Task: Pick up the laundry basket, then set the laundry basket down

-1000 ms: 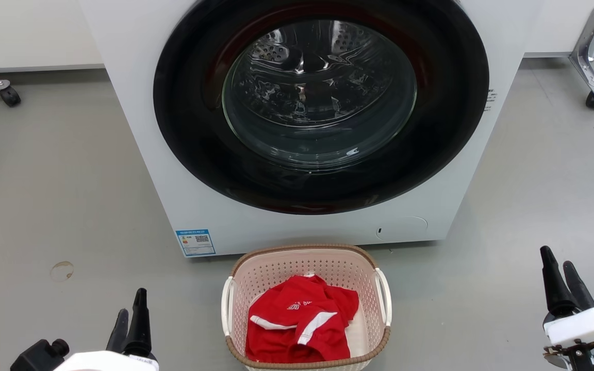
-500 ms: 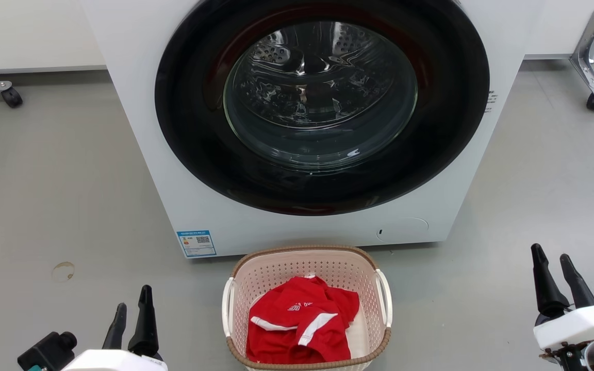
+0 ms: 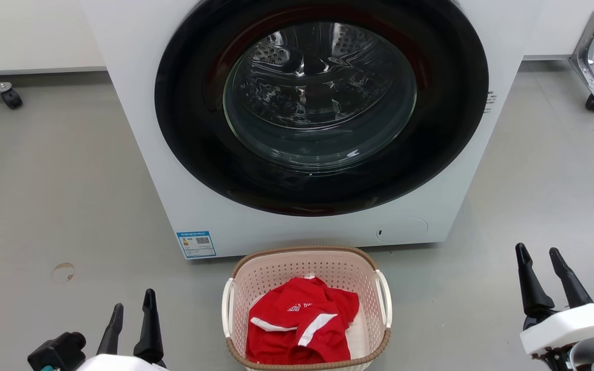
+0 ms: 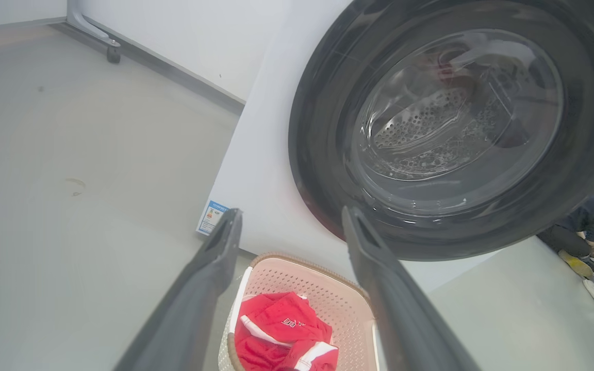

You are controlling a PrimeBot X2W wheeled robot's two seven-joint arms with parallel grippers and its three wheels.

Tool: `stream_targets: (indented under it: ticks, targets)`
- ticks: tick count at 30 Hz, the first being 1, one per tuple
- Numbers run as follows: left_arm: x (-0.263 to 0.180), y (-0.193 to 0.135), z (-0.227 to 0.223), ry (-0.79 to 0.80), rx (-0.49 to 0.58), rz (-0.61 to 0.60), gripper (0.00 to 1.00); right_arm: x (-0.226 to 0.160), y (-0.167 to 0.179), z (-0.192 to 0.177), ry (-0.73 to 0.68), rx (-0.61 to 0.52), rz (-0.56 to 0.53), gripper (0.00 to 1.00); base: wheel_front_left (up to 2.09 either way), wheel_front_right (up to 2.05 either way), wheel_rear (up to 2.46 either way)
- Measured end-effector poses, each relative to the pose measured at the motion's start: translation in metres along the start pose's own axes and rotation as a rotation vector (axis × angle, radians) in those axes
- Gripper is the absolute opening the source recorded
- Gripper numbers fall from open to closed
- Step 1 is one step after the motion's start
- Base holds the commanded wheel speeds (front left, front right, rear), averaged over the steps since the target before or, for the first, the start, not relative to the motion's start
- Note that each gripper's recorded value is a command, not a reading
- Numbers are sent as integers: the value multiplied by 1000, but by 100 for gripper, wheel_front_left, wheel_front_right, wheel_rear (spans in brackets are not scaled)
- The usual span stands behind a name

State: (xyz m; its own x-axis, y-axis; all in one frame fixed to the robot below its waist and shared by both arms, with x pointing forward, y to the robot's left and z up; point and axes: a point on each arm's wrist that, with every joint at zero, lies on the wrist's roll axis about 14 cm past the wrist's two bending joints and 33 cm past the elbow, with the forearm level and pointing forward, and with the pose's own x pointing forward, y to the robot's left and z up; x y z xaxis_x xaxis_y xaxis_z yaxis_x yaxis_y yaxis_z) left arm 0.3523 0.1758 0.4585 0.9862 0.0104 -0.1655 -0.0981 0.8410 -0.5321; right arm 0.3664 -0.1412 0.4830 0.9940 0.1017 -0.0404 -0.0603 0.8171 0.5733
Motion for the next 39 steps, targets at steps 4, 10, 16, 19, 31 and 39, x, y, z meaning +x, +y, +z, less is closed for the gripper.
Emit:
stream_targets:
  ticks: [4, 10, 16, 19, 31, 39]
  targets:
    - [0, -2, 1, -11, 45, -8, 100, 0, 5, 2, -11, -44, 18, 100, 0, 0, 0]
    - [-1, -5, 2, -22, 117, -21, 100, 0, 11, 2, -16, -114, 44, 100, 0, 0, 0]
    - [-1, -8, 3, -37, 190, -33, 100, 1, 17, 1, -19, -180, 70, 100, 0, 0, 0]
    - [-1, -8, 6, -47, 230, -40, 100, 1, 19, 1, -24, -217, 81, 100, 0, 0, 0]
    - [-5, -16, 4, -71, 368, -74, 100, 1, 33, 3, -51, -349, 138, 100, 0, 0, 0]
    - [-6, -21, 5, -98, 466, -106, 100, 3, 44, 4, -69, -440, 183, 100, 0, 0, 0]
